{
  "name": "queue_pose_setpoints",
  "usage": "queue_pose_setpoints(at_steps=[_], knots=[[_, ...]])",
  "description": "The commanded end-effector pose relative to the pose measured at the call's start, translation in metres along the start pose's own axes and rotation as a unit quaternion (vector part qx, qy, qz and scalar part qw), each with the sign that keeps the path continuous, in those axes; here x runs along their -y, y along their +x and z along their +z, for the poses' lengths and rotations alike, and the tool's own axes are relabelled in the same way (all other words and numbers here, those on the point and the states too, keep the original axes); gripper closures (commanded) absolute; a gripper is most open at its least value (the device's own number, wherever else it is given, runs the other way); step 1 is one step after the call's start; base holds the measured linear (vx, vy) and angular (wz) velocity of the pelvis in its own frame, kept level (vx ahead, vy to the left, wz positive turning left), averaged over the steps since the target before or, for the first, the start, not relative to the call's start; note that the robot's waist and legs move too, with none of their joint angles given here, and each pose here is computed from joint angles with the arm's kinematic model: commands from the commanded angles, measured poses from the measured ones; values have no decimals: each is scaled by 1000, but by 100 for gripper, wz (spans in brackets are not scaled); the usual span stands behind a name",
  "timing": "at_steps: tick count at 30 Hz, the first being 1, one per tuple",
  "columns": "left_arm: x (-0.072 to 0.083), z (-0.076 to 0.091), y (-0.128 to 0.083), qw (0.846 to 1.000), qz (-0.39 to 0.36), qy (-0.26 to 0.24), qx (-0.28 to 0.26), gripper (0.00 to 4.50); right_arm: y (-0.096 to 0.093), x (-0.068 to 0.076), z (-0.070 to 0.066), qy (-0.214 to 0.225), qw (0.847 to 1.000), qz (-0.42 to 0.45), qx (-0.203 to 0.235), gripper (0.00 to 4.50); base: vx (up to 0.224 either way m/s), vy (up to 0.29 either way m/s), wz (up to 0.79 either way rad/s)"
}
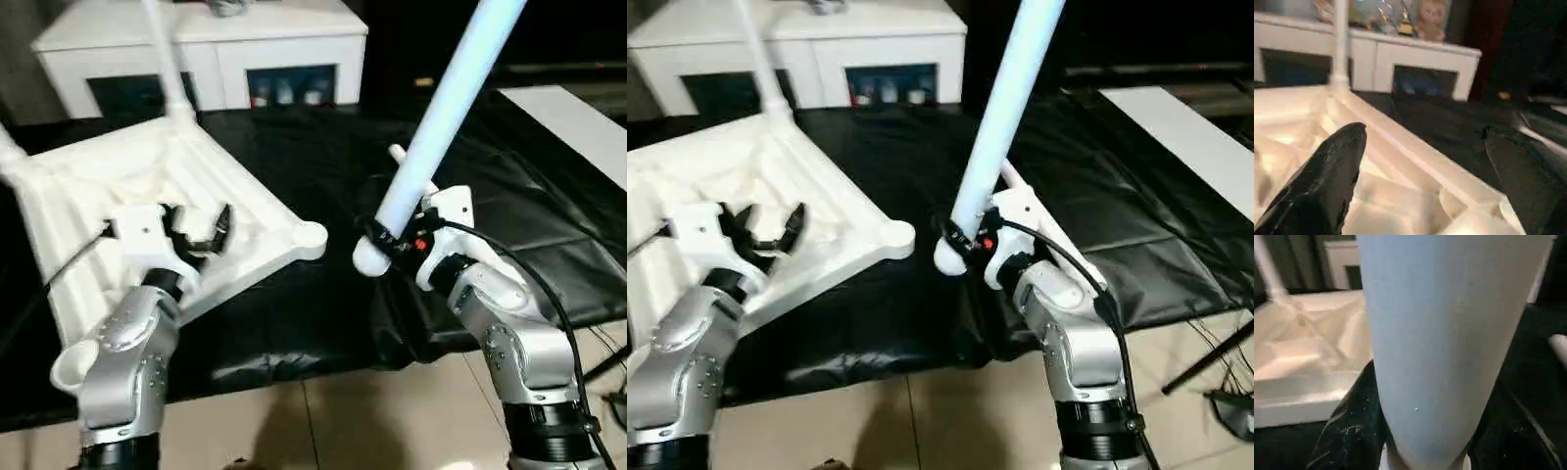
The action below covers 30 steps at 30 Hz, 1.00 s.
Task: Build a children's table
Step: Pick table leg
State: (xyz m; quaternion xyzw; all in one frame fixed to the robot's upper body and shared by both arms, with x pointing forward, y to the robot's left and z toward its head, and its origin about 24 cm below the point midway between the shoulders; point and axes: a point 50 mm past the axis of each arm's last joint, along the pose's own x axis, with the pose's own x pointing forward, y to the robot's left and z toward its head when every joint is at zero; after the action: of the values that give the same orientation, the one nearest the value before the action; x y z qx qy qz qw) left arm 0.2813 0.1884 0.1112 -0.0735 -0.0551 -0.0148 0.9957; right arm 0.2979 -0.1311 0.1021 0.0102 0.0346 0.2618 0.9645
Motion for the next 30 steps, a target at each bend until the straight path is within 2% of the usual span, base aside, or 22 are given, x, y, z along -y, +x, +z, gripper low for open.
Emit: queue_pose_setpoints(at_steps=[1,3,7,8,9,11,14,17,19,22,23,29,30], knots=[[3,-1,0,1000,15,24,4,9,1,-1,-2,-11,1000,-17,3,264,0,0,0],[1,-2,-1,998,33,57,9,9,3,-6,-5,-3,1000,-24,5,264,0,0,0],[1,0,0,997,47,56,9,9,6,-10,-6,0,1000,-12,5,264,9,-13,34],[1,1,1,997,55,52,11,9,9,-12,-8,14,1000,-13,4,264,47,-45,54],[1,2,2,997,54,61,10,9,11,-14,-9,12,1000,-15,1,264,63,-96,33],[0,3,3,996,50,74,-1,9,14,-19,-13,-27,1000,-11,-9,264,45,-146,8],[-1,3,3,995,54,82,-4,9,15,-21,-15,-33,999,-2,-12,264,14,-121,0],[0,0,3,994,54,97,-15,9,16,-20,-14,5,1000,11,-9,264,-5,-93,-7],[2,-2,3,992,54,112,-20,9,17,-19,-13,13,1000,11,-4,264,0,0,0],[5,-3,0,993,52,106,-21,9,17,-20,-14,10,1000,14,-4,264,7,43,-3],[8,-6,-6,994,44,98,-25,9,13,-22,-15,-5,1000,17,-8,264,15,67,-5],[7,-9,-7,995,55,85,-24,9,4,-20,-20,9,1000,5,-14,264,17,38,0],[8,-13,-5,996,55,68,-23,9,1,-19,-21,14,1000,-2,-14,264,6,30,25]])
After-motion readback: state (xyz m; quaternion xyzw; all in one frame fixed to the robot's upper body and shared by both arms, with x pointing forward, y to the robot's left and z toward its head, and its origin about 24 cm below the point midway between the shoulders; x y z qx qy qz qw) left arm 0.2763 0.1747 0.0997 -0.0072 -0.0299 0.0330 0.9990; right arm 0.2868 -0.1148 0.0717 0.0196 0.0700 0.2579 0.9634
